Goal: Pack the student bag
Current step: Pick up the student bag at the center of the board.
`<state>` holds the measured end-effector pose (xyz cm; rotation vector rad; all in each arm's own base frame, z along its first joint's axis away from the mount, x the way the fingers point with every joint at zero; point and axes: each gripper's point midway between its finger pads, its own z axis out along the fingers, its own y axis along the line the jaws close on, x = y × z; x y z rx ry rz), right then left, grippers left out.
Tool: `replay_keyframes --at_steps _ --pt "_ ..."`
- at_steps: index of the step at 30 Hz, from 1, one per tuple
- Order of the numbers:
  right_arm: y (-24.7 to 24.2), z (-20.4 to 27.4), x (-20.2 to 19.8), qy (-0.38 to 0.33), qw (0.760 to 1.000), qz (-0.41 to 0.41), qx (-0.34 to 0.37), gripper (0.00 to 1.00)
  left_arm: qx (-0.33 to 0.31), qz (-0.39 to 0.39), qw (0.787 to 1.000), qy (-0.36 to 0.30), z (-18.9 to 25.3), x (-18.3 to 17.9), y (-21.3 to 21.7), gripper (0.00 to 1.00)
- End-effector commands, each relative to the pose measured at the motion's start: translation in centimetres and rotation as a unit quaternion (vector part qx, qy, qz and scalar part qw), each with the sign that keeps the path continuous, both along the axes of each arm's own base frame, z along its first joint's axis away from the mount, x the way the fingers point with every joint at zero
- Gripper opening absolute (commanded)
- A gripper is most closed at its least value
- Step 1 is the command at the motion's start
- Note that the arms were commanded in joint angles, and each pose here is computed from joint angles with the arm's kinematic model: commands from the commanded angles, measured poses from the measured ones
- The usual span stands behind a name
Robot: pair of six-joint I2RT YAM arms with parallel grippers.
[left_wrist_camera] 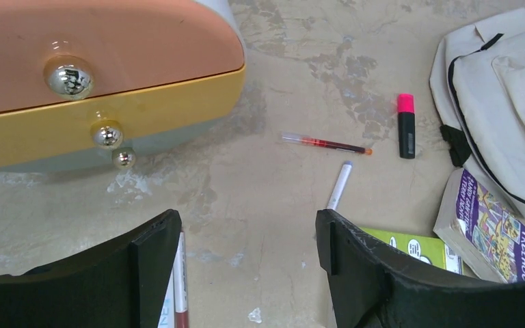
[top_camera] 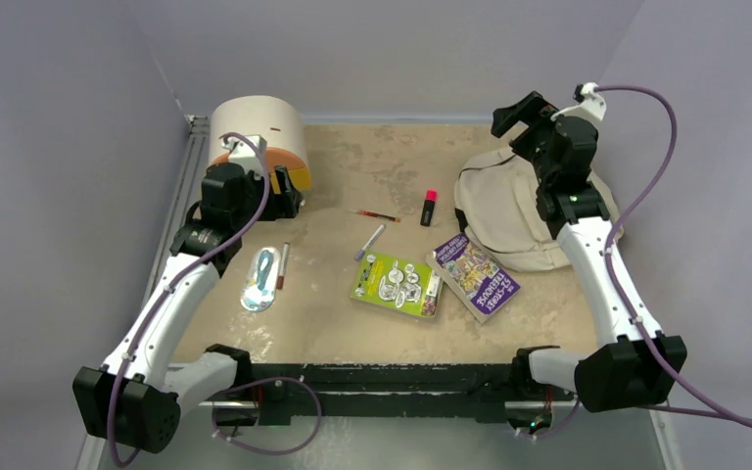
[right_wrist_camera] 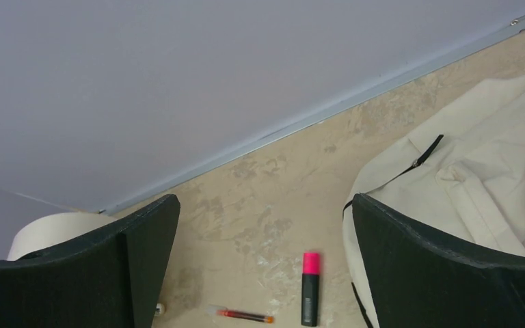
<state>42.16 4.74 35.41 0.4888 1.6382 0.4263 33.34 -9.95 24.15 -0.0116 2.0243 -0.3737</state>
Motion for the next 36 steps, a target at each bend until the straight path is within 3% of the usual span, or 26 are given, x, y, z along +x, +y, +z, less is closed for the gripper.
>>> replay_keyframes --at_steps 1,10,17,23,29,31,33,36 --pt "-0.3 1.9 -0.5 -0.031 0.999 -0.004 0.012 0.99 -0.009 -0.01 0.998 -0.055 3.3 0.6 -0.1 0.74" --pt "-1.5 -1.2 -0.7 0.013 0.997 -0.053 0.051 0.99 -0.017 -0.002 0.999 -0.052 2.8 0.5 0.5 0.8" --pt "0.8 -5.6 -0.7 0.073 0.997 0.014 0.037 0.99 -0.013 0.005 1.0 -0.024 1.0 0.6 0.8 0.82" --pt "-1.4 -13.7 -1.7 0.186 0.979 -0.068 0.05 0.99 -0.008 0.012 1.0 -0.006 0.3 0.9 1.1 0.83" --pt "-4.6 -20.3 -3.0 0.277 0.945 -0.172 0.031 0.99 -0.014 0.003 1.0 0.003 -0.1 0.9 0.6 0.83" --pt "-4.1 -21.3 -2.9 0.285 0.945 -0.155 0.036 0.99 -0.015 0.002 1.0 0.004 -0.2 0.9 0.6 0.83" --pt "-2.0 -22.0 -2.2 0.282 0.955 -0.082 0.033 0.99 -0.016 0.001 1.0 0.004 -0.2 0.9 0.6 0.83" --pt "-0.1 -23.3 -1.3 0.289 0.957 0.004 -0.026 0.99 -0.017 -0.001 1.0 0.006 -0.3 0.8 0.5 0.83"
